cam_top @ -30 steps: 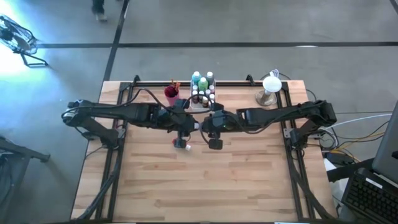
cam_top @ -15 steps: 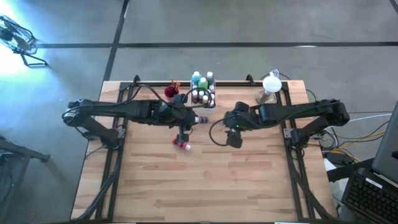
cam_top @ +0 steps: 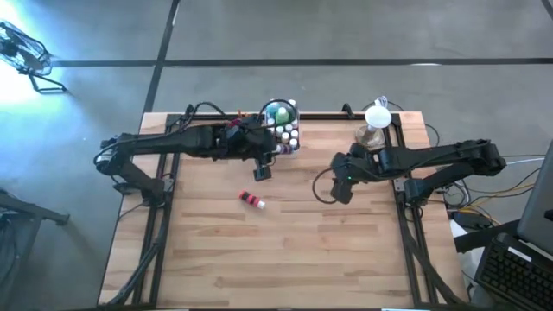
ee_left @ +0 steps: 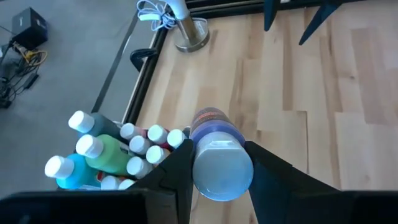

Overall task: Pick & Place Paint Supplies
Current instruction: Put the violet paint bottle into the white bin, then put the orange paint bottle into the white bin

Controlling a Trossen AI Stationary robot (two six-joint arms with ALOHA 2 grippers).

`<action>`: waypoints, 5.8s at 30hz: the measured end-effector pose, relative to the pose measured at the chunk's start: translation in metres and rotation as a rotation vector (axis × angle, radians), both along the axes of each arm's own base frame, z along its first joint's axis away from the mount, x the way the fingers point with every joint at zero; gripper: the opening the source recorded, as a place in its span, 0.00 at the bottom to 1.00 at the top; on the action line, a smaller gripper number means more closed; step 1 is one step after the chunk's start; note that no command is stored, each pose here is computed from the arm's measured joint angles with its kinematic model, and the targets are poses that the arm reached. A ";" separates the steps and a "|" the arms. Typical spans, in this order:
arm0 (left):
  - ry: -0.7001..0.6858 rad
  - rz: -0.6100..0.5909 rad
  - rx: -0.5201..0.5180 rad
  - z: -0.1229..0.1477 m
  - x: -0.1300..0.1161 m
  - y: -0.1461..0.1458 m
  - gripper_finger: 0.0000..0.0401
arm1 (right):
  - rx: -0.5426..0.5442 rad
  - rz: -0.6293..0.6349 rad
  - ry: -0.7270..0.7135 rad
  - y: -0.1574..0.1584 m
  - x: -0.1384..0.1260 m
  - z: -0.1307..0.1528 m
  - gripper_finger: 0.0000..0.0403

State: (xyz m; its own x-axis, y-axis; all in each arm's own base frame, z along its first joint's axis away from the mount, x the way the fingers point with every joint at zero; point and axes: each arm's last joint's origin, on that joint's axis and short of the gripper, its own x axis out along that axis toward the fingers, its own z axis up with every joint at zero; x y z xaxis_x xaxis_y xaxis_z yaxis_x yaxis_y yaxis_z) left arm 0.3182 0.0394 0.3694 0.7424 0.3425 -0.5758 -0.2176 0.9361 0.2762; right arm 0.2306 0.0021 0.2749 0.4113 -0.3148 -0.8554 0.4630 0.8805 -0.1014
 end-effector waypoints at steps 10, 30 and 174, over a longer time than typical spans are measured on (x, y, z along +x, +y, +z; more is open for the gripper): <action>0.134 0.073 0.014 0.002 0.038 0.023 0.30 | 0.027 -0.086 -0.078 -0.005 -0.032 -0.012 0.56; 0.249 0.240 -0.223 -0.038 0.052 0.095 0.30 | 0.018 -0.102 -0.127 -0.006 -0.048 -0.028 0.60; 0.930 -0.362 0.100 -0.142 -0.013 -0.066 0.55 | -0.064 -0.093 -0.196 -0.008 -0.042 -0.042 0.56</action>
